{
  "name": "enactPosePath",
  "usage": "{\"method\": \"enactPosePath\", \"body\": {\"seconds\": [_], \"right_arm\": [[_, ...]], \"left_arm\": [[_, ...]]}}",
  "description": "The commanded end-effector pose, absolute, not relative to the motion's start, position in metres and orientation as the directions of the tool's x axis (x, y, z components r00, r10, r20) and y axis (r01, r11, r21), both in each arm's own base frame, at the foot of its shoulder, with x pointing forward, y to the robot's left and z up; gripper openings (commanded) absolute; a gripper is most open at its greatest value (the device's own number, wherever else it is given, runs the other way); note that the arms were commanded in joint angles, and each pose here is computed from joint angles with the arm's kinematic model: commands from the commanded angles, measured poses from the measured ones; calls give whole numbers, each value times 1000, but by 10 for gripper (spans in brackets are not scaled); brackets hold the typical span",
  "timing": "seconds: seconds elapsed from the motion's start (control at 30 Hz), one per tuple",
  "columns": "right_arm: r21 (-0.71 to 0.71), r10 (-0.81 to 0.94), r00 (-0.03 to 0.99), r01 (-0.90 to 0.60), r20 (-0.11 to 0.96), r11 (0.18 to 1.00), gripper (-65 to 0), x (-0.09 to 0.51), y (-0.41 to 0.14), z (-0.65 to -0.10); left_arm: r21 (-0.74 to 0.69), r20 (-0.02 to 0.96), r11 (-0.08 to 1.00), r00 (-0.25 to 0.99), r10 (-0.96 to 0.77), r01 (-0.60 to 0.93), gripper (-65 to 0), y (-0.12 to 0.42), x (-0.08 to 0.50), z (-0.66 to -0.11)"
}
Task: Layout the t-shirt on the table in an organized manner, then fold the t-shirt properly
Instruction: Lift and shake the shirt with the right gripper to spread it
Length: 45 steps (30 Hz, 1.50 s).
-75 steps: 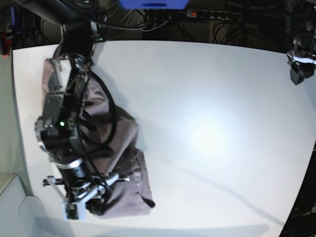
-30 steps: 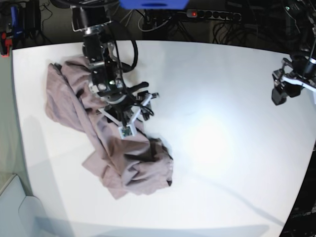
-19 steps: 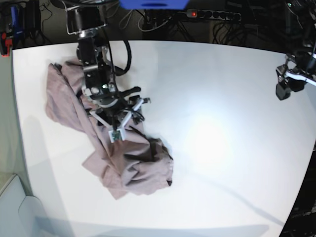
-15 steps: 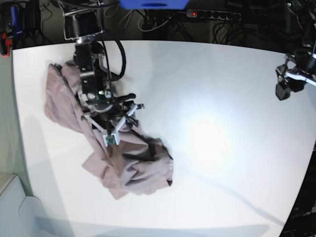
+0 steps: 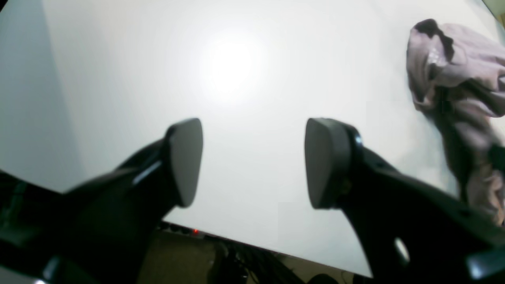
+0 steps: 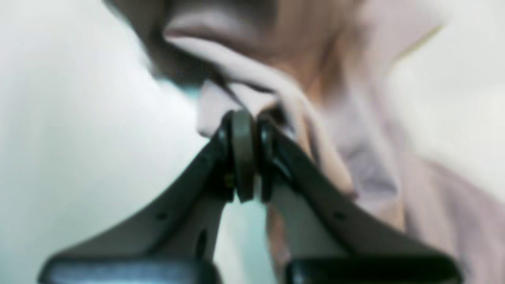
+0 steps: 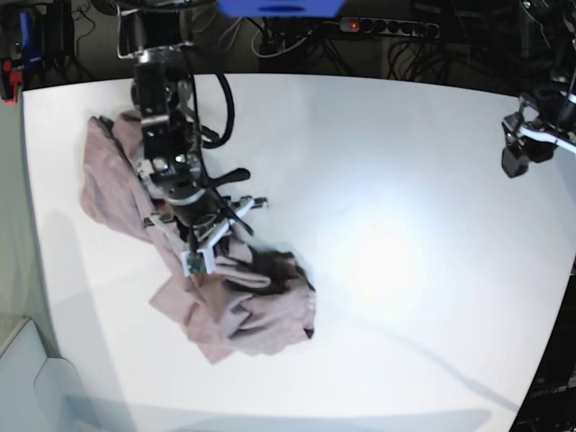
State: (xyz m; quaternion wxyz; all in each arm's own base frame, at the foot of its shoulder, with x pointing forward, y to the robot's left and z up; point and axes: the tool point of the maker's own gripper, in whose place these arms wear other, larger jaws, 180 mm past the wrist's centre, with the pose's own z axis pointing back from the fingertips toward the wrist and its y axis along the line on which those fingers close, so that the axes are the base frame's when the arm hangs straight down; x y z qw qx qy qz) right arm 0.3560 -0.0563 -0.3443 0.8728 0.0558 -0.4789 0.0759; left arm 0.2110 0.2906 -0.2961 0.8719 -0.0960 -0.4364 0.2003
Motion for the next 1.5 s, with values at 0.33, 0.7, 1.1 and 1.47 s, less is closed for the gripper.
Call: {"method": "enactPosePath", "body": {"seconds": [0.33, 0.7, 1.1, 1.47], "right_arm": [[60, 285, 336, -735, 898, 676, -650, 253, 123, -261], [116, 404, 386, -826, 829, 552, -456, 205, 164, -305], [12, 370, 359, -732, 857, 682, -344, 258, 103, -286], [9, 340, 573, -518, 746, 855, -344, 371, 13, -349]], "left_arm": [[-339, 745, 908, 518, 419, -247, -255, 292, 215, -286], [-338, 744, 908, 520, 420, -249, -255, 292, 214, -287], [-337, 743, 908, 522, 419, -248, -255, 292, 214, -287], [-333, 736, 908, 533, 418, -254, -255, 292, 208, -290]]}}
